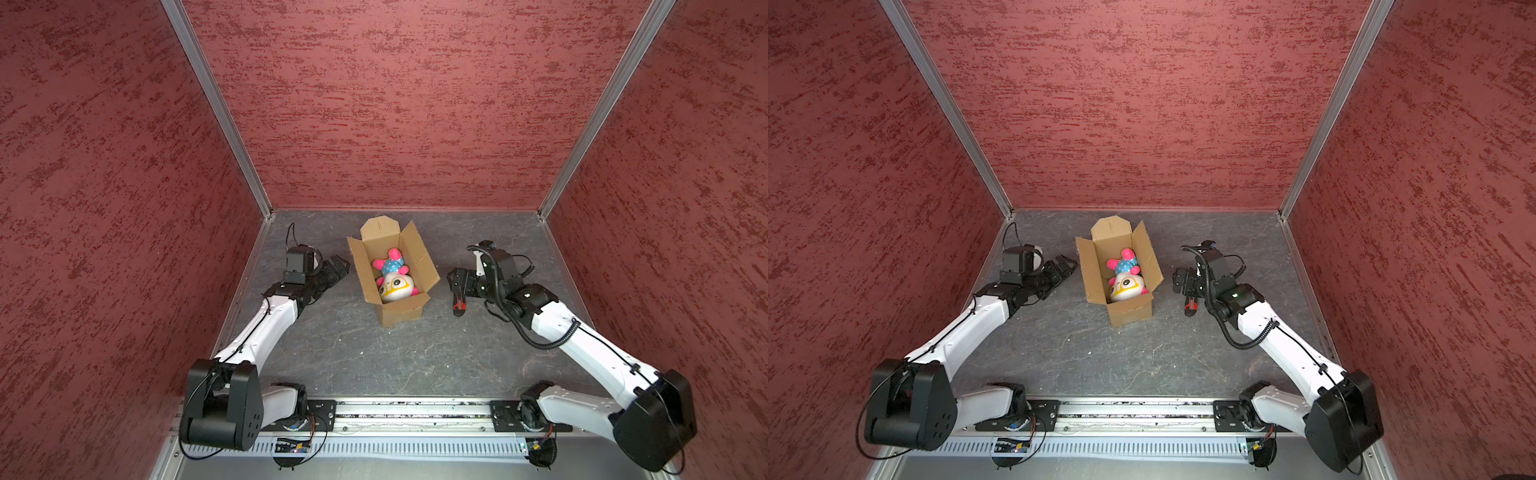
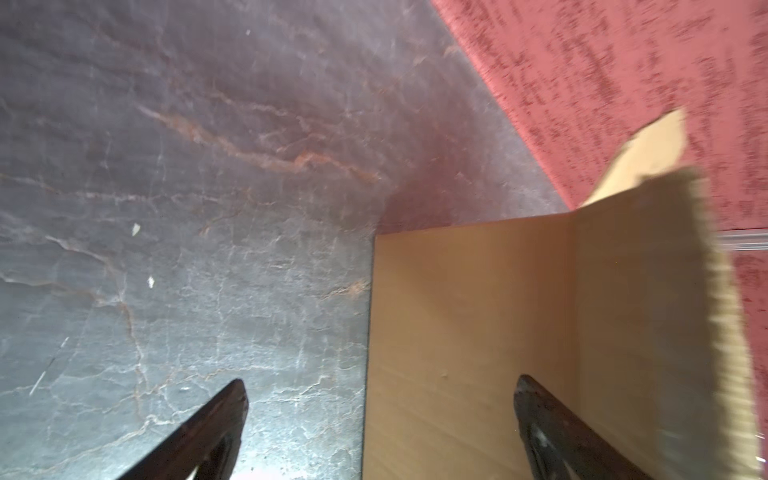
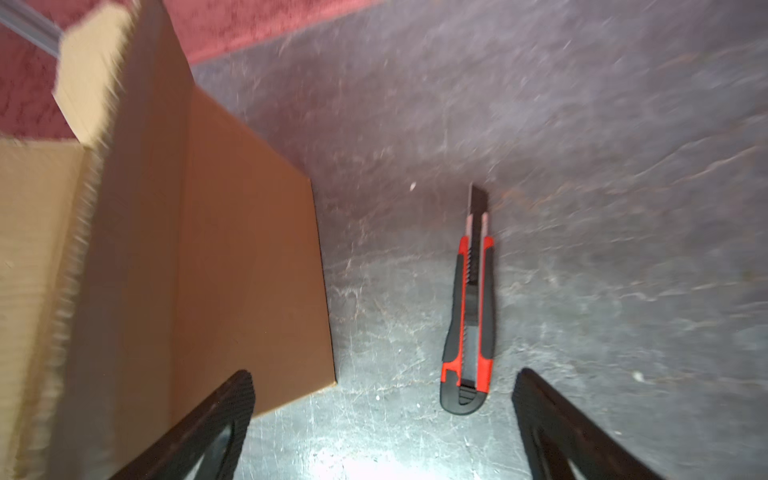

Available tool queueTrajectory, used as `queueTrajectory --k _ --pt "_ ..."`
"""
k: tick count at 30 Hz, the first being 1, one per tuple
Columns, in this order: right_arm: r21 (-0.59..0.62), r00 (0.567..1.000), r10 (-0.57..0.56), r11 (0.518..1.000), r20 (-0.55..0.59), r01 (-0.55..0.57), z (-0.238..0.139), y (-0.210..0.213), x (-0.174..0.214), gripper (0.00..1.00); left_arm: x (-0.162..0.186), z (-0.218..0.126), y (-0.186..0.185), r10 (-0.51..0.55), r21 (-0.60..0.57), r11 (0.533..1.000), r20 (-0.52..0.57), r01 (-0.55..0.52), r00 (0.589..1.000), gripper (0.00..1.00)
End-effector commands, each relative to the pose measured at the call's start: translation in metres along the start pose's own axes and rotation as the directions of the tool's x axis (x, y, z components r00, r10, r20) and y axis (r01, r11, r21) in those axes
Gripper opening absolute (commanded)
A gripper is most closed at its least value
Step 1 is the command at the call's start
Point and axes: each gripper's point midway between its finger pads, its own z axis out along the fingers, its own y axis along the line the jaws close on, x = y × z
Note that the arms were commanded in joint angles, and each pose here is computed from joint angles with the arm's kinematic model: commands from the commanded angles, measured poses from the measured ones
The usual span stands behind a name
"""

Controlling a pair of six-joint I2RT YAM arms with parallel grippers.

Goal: Unpack the express box

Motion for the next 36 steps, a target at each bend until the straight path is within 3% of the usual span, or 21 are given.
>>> queueTrajectory --k 1,9,16,22,36 --pt "0.102 0.995 0.017 0.994 0.093 -0.027 -0.027 -0.01 -0.035 0.99 -0.008 -0.011 -0.012 0.027 0.028 0.999 0.018 -0.027 0.999 1.0" --pt "0.002 0.991 -0.06 0.998 0.121 0.061 -0.062 0.036 -0.09 0.99 -0.017 -0.028 -0.024 0.049 0.049 0.997 0.061 -0.052 0.997 1.0" --pt "-0.056 0.991 -0.102 0.993 0.088 0.108 -0.07 0.068 -0.121 0.99 -0.024 -0.044 -0.036 0.064 0.075 0.995 0.099 -0.072 0.993 1.0" --pt "-0.085 0.99 -0.13 0.988 -0.046 0.126 -0.055 0.094 -0.125 0.99 -0.026 -0.053 -0.044 0.06 0.103 0.992 0.121 -0.073 0.991 1.0" --pt "-0.151 0.96 -0.256 0.959 -0.111 0.239 -0.048 0.176 -0.118 0.99 -0.014 -0.057 -0.056 0.079 0.159 0.983 0.104 -0.095 0.991 1.0"
